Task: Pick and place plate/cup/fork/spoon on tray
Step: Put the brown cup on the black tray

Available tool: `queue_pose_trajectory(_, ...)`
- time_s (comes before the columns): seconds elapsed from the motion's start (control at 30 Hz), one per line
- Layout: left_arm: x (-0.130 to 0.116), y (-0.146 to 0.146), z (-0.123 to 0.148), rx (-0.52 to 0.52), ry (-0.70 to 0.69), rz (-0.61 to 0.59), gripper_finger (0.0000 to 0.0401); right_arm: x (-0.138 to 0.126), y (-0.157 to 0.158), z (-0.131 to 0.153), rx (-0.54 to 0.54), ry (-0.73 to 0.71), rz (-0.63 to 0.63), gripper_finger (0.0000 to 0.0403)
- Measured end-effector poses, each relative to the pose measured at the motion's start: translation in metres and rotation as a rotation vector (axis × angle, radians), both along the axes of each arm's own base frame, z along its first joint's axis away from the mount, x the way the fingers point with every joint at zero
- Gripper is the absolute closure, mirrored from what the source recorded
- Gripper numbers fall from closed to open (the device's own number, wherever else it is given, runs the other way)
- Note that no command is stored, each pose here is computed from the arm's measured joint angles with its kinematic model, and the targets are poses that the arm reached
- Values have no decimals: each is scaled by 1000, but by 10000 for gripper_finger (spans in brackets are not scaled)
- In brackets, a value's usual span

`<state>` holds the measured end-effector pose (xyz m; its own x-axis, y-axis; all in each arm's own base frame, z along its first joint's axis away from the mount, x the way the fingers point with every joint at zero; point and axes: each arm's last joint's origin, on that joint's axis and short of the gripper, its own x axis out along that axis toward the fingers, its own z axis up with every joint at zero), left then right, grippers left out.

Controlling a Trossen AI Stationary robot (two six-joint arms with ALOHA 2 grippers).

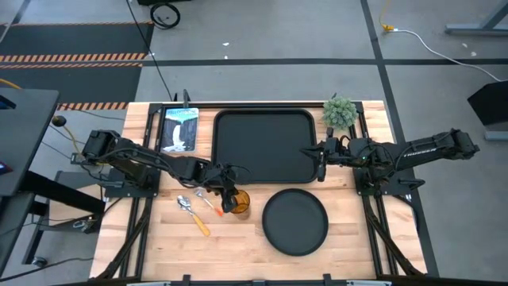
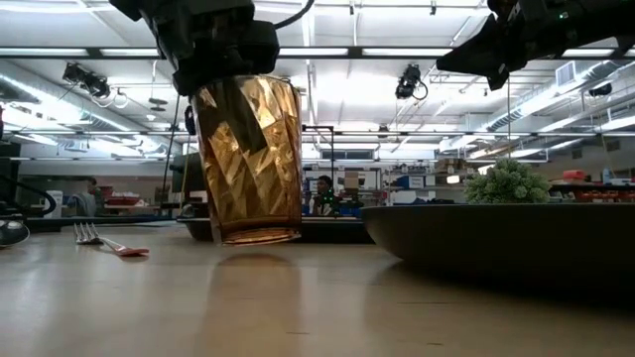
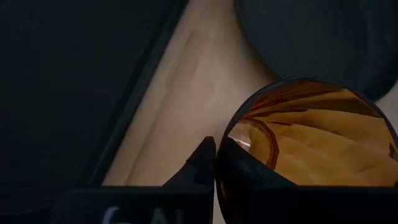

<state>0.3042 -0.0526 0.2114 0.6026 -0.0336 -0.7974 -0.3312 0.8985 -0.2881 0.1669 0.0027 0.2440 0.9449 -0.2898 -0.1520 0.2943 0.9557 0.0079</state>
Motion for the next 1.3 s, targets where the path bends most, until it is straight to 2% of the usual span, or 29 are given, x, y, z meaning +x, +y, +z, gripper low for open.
queue_pose_trajectory(0.23, 11, 11, 25, 25, -33, -15, 387, 0, 0, 1, 1, -8, 0, 386)
queue_pose_trajectory(0.43, 30, 39, 46, 94, -18, -8, 387, 0, 0, 2, 2, -21, 0, 386)
queue_pose_trajectory(0.73, 87, 114, 58, 162, -48, -28, 386, 0, 0, 1, 1, -15, 0, 386)
queue_pose_trajectory(0.87, 113, 155, 51, 179, -42, -27, 386, 0, 0, 0, 4, -4, -7, 386)
queue_pose_trajectory(1.03, 139, 204, 44, 218, -41, -5, 385, -5, -3, -4, 17, 40, -90, 390)
queue_pose_trajectory(1.3, 166, 264, 30, 277, -58, 34, 384, -19, -5, 3, 8, 14, -103, 394)
